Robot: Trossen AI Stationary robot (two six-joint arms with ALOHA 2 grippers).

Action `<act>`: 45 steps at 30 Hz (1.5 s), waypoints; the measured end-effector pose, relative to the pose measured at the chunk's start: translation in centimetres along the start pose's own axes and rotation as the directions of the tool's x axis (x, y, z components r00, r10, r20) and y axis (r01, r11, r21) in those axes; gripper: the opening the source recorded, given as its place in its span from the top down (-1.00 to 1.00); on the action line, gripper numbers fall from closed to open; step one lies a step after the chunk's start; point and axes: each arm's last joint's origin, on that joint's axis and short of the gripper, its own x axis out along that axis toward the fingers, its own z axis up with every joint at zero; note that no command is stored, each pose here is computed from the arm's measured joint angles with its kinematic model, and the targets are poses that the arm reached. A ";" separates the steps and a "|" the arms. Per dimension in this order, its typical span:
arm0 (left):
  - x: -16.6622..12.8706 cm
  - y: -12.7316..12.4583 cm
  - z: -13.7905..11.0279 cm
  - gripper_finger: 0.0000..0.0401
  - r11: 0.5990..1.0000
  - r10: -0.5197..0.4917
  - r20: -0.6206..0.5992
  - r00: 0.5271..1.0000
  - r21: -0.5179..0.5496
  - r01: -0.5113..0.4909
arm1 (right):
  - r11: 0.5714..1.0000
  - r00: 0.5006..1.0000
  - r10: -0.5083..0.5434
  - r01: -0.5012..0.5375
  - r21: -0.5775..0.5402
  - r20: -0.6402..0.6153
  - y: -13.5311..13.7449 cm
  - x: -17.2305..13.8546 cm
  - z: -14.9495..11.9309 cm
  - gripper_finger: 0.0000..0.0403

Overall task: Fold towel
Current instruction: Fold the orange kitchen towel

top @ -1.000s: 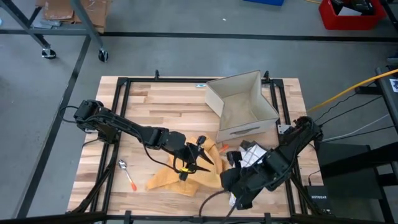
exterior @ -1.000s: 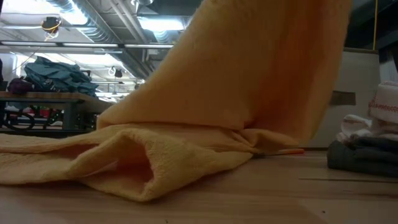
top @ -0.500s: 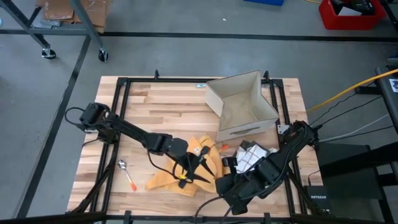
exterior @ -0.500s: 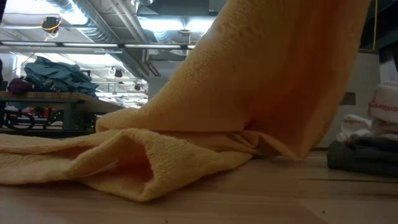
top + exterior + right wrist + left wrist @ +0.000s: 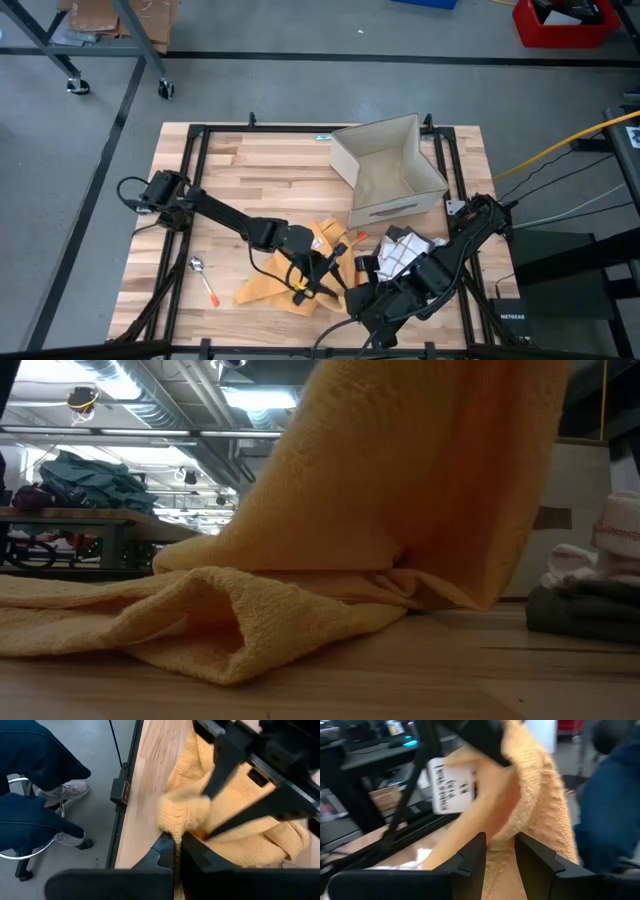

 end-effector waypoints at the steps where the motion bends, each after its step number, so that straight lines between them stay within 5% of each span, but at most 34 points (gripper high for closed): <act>1: 0.0 -0.2 0.1 0.54 1.000 -0.019 0.009 1.000 -0.004 0.019 | 1.000 1.000 0.001 -0.001 0.000 -0.002 0.0 0.0 0.0 0.95; 7: 0.3 -1.1 0.6 0.57 0.999 -0.048 0.037 0.998 0.001 0.048 | 1.000 1.000 -0.004 0.004 -0.002 -0.012 -0.1 0.0 -0.1 0.95; 15: 0.5 -2.6 -0.3 0.57 0.989 -0.130 -0.079 0.988 -0.086 0.124 | 1.000 0.999 -0.019 0.019 -0.008 -0.034 -0.2 0.0 -0.3 0.95; 24: -0.2 -0.4 -1.5 0.57 0.987 0.094 -0.204 0.974 -0.111 -0.119 | 1.000 0.999 -0.002 0.003 0.016 -0.055 -0.2 0.0 -0.5 0.95; 32: -2.2 2.8 -4.3 0.57 0.975 0.164 -0.420 0.892 -0.069 -0.212 | 0.997 0.997 0.026 -0.021 0.075 -0.078 -0.1 0.0 -0.6 0.95; 45: -5.8 5.4 -7.9 0.57 0.927 0.094 -0.691 0.716 -0.201 -0.317 | 0.996 0.995 0.042 -0.036 0.079 -0.086 0.0 0.0 -0.6 0.95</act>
